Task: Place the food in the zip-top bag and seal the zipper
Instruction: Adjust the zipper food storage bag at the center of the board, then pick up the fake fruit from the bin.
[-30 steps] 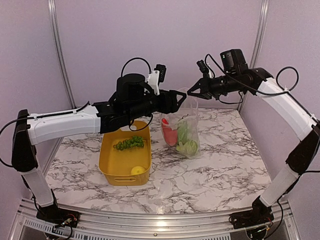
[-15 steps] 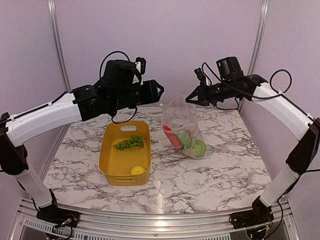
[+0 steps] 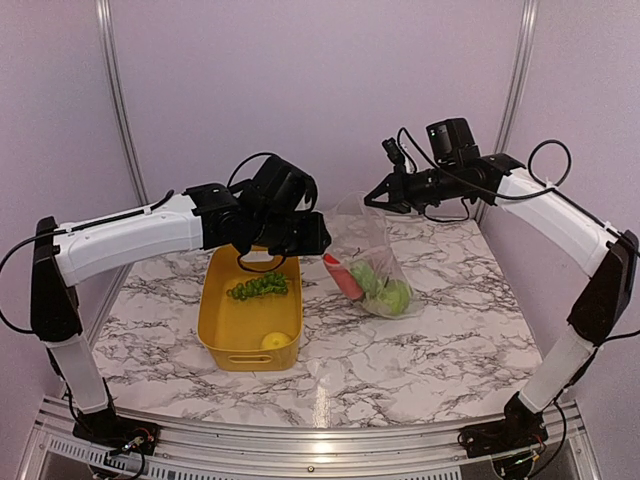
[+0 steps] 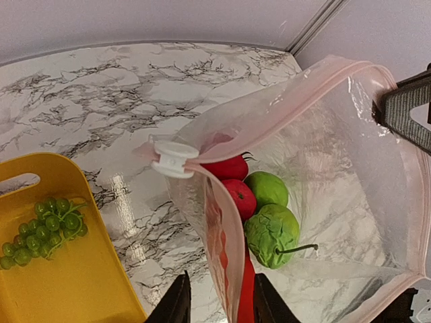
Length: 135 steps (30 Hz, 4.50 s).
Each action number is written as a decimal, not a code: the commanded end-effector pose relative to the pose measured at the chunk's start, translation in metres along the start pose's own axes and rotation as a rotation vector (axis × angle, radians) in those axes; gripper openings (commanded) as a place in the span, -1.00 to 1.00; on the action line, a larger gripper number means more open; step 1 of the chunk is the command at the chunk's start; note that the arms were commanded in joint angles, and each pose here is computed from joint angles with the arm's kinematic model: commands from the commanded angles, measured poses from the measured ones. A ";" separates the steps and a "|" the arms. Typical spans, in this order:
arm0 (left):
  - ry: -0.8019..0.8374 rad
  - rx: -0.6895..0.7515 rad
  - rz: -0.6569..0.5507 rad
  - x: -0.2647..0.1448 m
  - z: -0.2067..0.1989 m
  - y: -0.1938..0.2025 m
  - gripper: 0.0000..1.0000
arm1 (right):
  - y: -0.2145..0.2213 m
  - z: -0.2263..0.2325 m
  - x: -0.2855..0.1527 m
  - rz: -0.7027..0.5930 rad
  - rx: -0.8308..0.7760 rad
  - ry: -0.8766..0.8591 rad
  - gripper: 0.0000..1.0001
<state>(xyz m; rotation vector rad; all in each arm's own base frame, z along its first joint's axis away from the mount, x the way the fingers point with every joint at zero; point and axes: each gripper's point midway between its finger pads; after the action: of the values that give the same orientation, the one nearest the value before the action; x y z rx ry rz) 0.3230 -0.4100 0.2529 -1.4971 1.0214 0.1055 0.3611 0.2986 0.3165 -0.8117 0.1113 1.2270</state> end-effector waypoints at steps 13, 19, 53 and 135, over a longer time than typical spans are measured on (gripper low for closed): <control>0.298 0.014 -0.282 -0.073 -0.084 -0.115 -1.00 | -0.073 0.056 -0.074 -0.253 -0.221 0.139 -1.00; 0.255 -0.056 -0.156 -0.018 -0.071 -0.087 -1.00 | -0.050 -0.002 -0.035 -0.088 -0.173 0.266 -1.00; 0.197 0.147 -0.271 -0.058 -0.005 -0.064 0.98 | -0.030 -0.026 -0.023 -0.156 -0.177 0.261 -1.00; 0.126 0.062 0.726 0.001 0.070 0.222 0.74 | 0.008 -0.025 -0.006 -0.021 -0.126 0.168 -1.00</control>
<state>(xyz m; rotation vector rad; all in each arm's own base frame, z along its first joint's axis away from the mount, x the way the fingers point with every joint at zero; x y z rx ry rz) 0.2224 -0.3138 0.0757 -1.0375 1.5857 0.4787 0.3628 0.2738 0.2788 -1.0344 0.2178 1.1613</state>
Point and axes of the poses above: each gripper's point midway between its finger pads, its own x axis out along the fingers, its own z axis along the line the jaws close on, y = z × x, and after that the axes turned 12 degrees about x, right-handed
